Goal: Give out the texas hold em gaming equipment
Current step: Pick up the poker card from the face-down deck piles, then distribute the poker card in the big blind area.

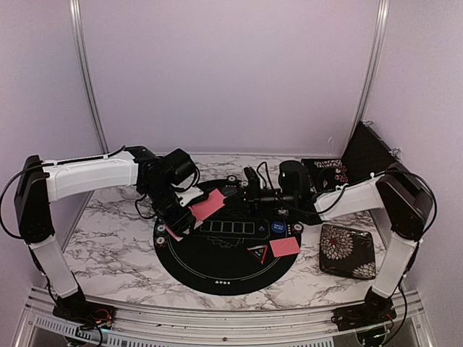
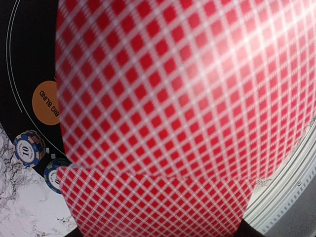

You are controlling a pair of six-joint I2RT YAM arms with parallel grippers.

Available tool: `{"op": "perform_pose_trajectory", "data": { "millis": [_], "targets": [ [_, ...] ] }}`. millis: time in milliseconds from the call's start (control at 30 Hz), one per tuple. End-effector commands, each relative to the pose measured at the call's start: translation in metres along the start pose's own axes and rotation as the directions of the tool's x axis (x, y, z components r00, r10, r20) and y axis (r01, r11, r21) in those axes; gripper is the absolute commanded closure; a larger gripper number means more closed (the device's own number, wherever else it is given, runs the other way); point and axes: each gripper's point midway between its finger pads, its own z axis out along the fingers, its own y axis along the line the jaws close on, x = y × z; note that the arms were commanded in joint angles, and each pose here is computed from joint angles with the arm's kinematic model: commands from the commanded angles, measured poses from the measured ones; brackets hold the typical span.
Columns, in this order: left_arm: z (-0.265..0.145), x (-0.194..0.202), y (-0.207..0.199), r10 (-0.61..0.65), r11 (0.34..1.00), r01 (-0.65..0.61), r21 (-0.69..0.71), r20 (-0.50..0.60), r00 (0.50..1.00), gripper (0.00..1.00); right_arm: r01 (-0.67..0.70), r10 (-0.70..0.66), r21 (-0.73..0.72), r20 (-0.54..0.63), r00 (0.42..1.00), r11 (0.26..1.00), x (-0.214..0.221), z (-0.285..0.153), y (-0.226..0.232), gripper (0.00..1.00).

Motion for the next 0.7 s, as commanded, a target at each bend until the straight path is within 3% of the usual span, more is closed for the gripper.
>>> {"op": "perform_pose_trajectory", "data": {
  "millis": [0,367,667],
  "targets": [
    [-0.015,-0.004,0.003,-0.019,1.000,0.019,0.003,0.060,0.998,0.45,0.028,-0.027,-0.030,0.016,0.999,0.999,-0.013,-0.009,0.014,1.00],
    [-0.018,0.009,0.014,-0.065,0.998,0.066,-0.003,0.068,0.996,0.45,0.007,-0.007,-0.001,0.053,0.999,1.000,-0.032,-0.020,-0.008,1.00],
    [-0.025,0.015,0.022,-0.093,0.995,0.094,-0.019,0.085,0.992,0.45,-0.021,0.018,0.063,0.048,0.999,0.998,-0.038,-0.005,-0.047,1.00]
  ]
}}
